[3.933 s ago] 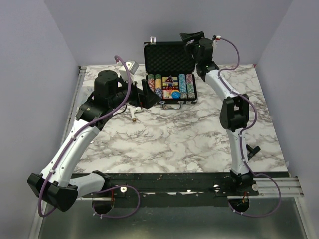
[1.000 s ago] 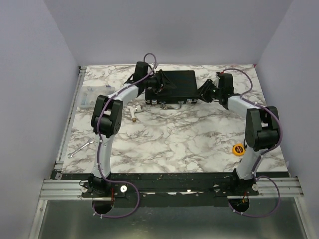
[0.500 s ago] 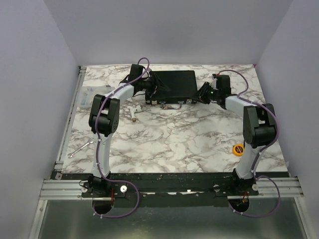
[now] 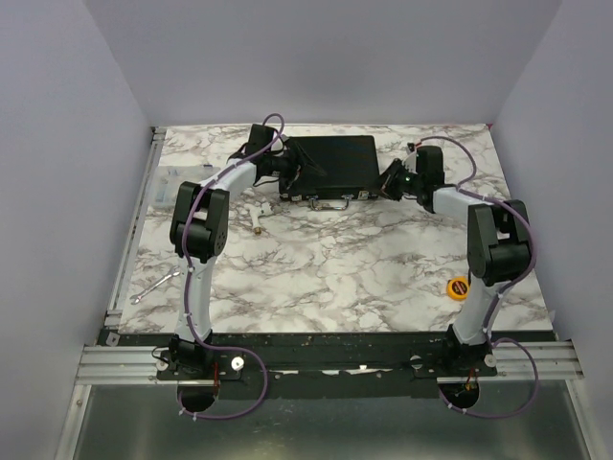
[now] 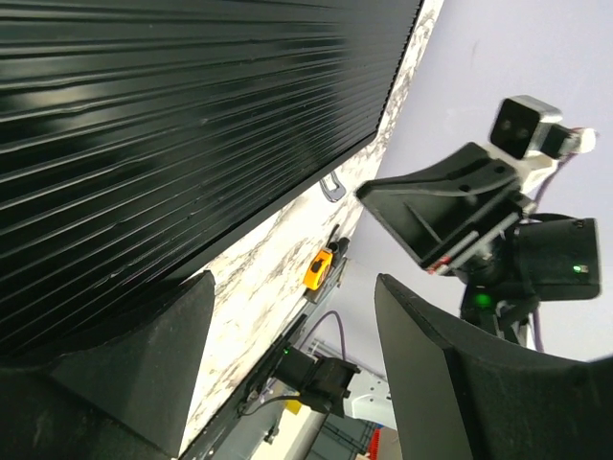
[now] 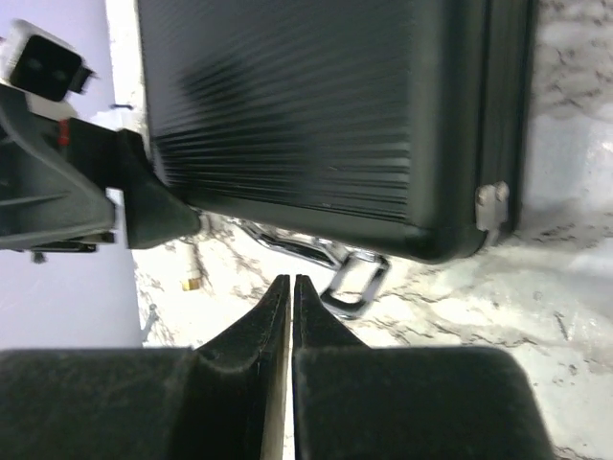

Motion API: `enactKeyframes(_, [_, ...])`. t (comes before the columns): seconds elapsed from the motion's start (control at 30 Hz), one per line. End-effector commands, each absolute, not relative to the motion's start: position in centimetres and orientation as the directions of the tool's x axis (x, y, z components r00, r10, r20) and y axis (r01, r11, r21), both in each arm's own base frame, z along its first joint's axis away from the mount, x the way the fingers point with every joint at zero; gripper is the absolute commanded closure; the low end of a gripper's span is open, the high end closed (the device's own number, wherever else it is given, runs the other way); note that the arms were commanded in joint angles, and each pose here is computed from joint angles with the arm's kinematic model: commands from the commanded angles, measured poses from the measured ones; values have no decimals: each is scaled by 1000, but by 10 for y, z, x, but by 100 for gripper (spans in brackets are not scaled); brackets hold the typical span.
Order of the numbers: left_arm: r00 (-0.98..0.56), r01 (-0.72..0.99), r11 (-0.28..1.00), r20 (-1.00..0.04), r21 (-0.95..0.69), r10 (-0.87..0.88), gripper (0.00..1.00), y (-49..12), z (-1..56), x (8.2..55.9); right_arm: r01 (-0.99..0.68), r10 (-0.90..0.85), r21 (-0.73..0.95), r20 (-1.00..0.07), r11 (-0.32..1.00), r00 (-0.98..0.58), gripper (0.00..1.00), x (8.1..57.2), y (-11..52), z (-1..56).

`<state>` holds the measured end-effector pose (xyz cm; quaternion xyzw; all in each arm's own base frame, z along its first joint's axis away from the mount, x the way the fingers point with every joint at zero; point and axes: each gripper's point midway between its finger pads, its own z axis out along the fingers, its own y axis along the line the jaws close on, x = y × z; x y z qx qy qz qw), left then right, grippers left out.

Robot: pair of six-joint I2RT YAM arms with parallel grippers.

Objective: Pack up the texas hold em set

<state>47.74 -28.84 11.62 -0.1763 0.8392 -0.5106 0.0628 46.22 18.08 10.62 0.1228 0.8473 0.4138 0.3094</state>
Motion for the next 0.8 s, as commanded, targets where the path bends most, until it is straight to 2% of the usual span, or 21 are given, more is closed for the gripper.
enactKeyframes(0.0, [-889,-314,492,69,-812,-453,31,-265,77,494,22,453,785,-334,618,-827,95,441,182,53])
enactKeyframes(0.17, [-891,-308,489,68,-816,-449,31,-265,78,495,45,465,773,-332,632,-821,98,428,177,32])
enactKeyframes(0.37, [-895,-302,492,65,-816,-442,31,-263,82,497,71,467,747,-336,661,-818,98,444,174,14])
enactKeyframes(0.53, [-901,-277,503,40,-819,-432,30,-262,87,497,58,463,715,-387,697,-798,97,437,166,46])
enactKeyframes(0.57, [-901,-277,502,40,-819,-431,30,-262,86,497,52,459,694,-416,718,-785,94,437,161,56])
enactKeyframes(0.6, [-901,-279,501,43,-820,-431,30,-261,86,497,59,455,670,-434,740,-777,84,437,155,63])
enactKeyframes(0.63, [-902,-279,499,45,-820,-430,30,-261,85,498,48,444,652,-459,757,-769,68,438,152,72])
enactKeyframes(0.67, [-902,-278,498,45,-822,-429,30,-261,85,499,42,435,638,-473,769,-766,60,440,150,79])
enactKeyframes(0.7, [-903,-276,497,45,-823,-427,30,-261,85,499,48,419,624,-463,780,-781,52,435,148,81])
enactKeyframes(0.77, [-904,-273,496,44,-824,-425,30,-261,84,500,31,398,625,-457,780,-795,44,434,151,87])
